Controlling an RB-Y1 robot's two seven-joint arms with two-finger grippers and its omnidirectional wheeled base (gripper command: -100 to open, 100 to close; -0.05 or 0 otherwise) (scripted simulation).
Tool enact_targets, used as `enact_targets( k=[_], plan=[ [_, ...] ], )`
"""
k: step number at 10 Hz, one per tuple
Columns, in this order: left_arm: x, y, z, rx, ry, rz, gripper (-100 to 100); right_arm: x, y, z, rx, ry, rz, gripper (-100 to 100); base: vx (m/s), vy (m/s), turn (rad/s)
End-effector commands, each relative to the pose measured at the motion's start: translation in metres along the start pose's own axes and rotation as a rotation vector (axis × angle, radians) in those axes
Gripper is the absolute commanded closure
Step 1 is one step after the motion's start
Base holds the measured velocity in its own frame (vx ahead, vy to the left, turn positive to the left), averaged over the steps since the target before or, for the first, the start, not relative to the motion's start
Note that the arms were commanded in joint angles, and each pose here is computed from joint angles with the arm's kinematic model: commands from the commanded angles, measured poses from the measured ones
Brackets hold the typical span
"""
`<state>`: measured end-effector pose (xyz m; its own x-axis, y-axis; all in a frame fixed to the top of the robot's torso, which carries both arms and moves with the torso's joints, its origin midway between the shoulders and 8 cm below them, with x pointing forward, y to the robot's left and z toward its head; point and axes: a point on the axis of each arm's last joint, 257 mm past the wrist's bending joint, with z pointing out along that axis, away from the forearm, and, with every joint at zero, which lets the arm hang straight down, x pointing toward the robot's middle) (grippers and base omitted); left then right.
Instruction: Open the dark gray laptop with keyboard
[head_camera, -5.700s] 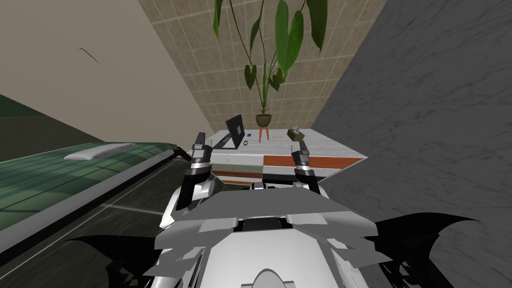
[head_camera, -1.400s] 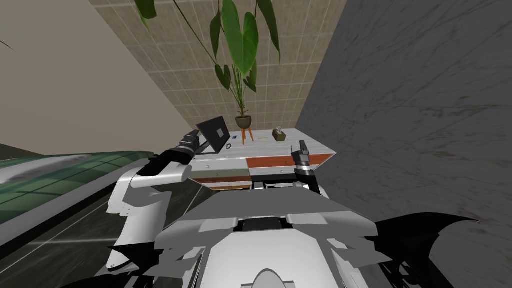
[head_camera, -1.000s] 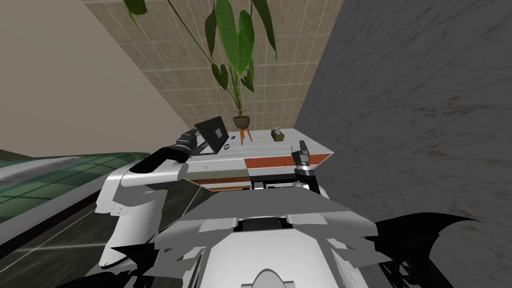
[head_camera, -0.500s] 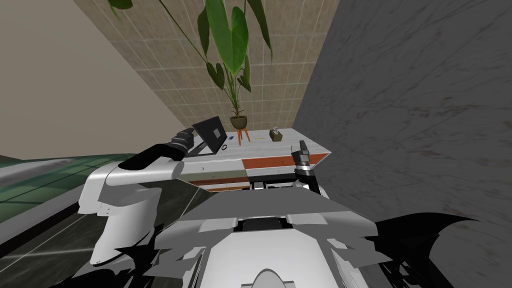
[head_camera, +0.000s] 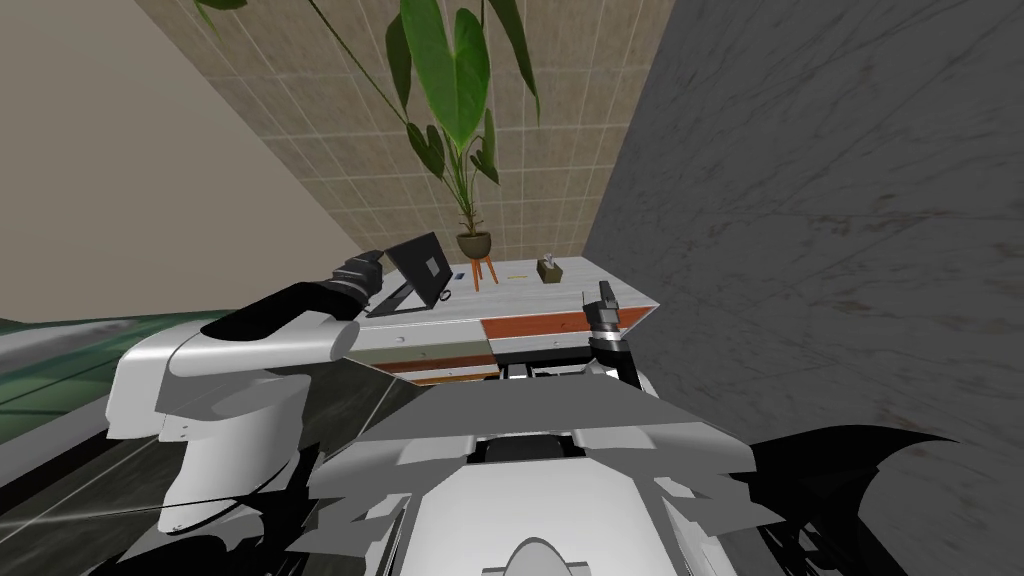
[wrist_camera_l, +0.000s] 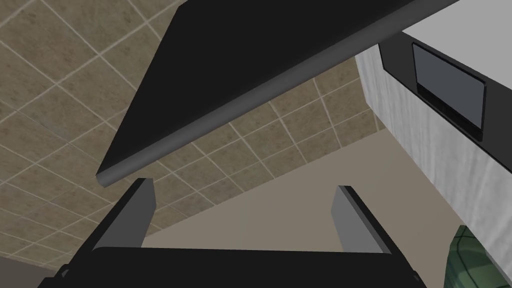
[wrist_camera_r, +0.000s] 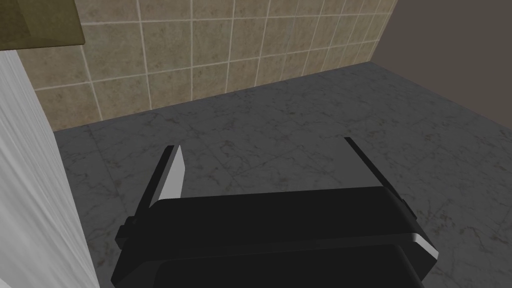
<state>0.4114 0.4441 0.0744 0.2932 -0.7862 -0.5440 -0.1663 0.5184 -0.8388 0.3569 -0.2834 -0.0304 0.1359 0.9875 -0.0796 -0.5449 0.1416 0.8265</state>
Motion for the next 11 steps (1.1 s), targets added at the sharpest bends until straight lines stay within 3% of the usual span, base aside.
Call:
enact_targets(
  k=[1,2,3,4,11],
  plan=[
    [-0.004,-0.005,-0.003,-0.002,-0.004,0.001,-100,0.0,0.0,0.0,0.0,0.0,0.0,0,0.096,0.05,-0.041],
    [-0.002,-0.004,-0.002,0.002,-0.002,0.001,-100,0.0,0.0,0.0,0.0,0.0,0.0,0,-0.01,0.012,-0.028],
    [-0.003,-0.004,-0.003,0.001,-0.003,0.001,100,0.0,0.0,0.0,0.0,0.0,0.0,0,0.0,0.0,0.0],
    [-0.004,0.003,0.005,-0.012,0.002,-0.075,100,0.0,0.0,0.0,0.0,0.0,0.0,0,-0.025,0.034,0.008],
    [-0.001,0.027,0.031,-0.056,0.027,-0.345,100,0.0,0.0,0.0,0.0,0.0,0.0,0,-0.048,0.054,0.005]
  ],
)
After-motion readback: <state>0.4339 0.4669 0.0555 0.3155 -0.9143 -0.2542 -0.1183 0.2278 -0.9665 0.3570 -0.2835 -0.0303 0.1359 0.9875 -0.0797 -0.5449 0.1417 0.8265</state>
